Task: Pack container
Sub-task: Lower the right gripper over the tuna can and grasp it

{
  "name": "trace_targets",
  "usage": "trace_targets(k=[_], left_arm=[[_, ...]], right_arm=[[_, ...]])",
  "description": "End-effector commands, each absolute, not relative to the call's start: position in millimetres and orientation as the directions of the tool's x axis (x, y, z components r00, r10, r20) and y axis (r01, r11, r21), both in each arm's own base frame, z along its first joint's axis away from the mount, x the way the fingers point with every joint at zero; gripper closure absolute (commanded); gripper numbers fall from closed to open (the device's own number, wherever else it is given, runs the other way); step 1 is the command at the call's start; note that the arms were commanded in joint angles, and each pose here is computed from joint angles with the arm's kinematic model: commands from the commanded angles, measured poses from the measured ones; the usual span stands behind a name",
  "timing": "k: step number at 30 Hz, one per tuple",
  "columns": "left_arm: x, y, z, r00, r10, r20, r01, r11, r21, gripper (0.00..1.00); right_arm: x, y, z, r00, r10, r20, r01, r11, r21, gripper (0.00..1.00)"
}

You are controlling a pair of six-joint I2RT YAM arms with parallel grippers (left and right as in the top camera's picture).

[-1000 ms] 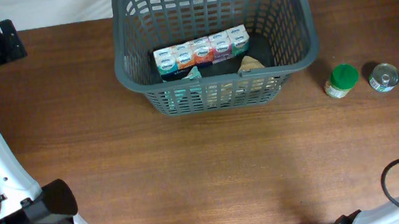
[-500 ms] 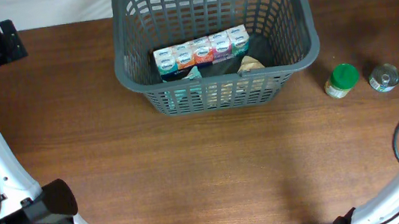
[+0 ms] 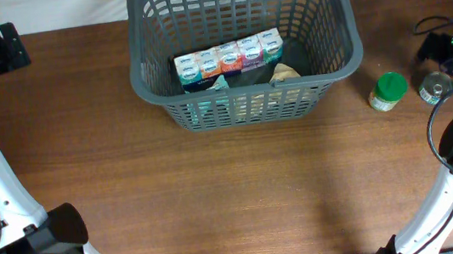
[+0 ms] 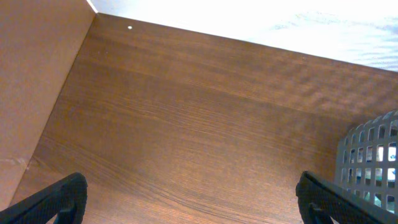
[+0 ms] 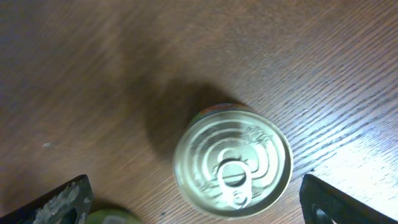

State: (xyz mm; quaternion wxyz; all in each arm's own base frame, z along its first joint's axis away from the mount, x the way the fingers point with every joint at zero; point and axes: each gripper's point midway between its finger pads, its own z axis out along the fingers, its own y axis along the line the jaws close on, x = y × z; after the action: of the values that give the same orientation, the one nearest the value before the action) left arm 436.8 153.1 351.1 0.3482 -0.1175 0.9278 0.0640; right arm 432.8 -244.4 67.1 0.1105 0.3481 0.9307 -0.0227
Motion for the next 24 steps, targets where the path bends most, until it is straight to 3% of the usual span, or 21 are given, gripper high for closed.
trace_targets(k=[1, 24], left_arm=[[437, 155, 347, -0.733, -0.189, -0.654, -0.272, 0.962, 0.027, 0.01], [437, 155, 347, -0.733, -0.189, -0.654, -0.272, 0.962, 0.027, 0.01]], right_arm=[[428, -256, 67, -0.736, 0.635, -0.235, 0.655, 0.755, -0.014, 0.01], [421, -262, 18, -0.729, 0.666, -0.158, 0.68, 0.731, -0.055, 0.01]])
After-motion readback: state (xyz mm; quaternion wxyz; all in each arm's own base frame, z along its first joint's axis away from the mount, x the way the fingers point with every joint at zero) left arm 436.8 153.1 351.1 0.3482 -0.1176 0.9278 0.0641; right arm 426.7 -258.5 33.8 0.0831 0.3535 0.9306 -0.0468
